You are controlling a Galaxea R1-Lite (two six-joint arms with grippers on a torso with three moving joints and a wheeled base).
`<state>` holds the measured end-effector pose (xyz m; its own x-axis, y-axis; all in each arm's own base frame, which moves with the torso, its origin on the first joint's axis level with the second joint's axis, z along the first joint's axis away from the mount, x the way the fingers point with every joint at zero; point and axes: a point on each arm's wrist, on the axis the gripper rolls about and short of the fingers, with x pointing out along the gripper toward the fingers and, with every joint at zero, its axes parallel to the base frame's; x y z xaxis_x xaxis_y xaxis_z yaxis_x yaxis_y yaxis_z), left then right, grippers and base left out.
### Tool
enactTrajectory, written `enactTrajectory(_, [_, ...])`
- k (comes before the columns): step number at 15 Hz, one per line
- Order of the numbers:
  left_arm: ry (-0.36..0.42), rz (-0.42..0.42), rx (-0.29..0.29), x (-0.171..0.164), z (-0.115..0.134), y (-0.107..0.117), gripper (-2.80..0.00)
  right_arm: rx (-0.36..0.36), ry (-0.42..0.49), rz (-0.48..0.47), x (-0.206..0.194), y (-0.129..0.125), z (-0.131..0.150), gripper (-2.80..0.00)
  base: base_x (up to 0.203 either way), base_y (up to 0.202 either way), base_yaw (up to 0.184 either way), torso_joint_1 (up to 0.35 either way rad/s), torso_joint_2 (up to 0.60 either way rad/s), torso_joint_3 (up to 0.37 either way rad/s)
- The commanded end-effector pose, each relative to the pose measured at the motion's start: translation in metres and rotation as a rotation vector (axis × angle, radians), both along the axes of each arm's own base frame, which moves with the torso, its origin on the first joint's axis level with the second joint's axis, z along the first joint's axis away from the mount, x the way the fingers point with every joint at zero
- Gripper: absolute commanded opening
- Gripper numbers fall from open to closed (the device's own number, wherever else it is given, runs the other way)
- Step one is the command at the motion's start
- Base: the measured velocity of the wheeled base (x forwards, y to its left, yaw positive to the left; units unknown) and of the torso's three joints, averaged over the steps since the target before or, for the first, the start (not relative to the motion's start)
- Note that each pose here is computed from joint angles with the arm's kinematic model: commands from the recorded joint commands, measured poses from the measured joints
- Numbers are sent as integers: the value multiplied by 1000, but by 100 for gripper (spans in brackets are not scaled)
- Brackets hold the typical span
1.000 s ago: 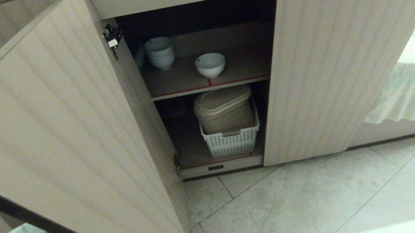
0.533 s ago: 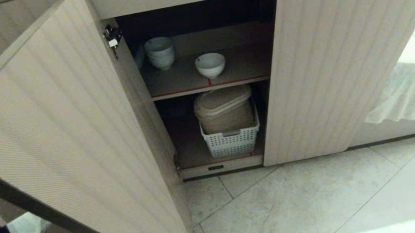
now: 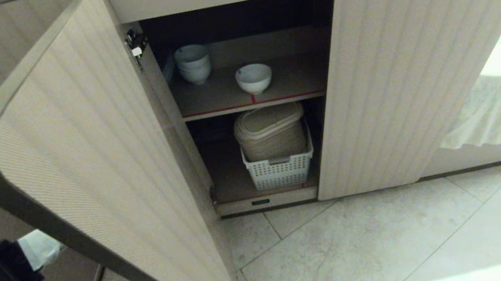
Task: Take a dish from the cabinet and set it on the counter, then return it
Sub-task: Close the cabinet door
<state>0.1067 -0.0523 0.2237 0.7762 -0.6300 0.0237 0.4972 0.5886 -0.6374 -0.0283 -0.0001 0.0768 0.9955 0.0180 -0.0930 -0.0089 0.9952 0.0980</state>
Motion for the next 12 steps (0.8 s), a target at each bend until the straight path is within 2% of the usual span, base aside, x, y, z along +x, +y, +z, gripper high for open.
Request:
enactTrajectory(1, [23,-13,6,6,-2,-4,-280,0,0,2,0,0,0,-280,0,0,0,0,0,0])
enactTrajectory(12, [11,-33,3,30,7,-18,-280,0,1,1,0,0,0,-280,0,0,0,0,0,0])
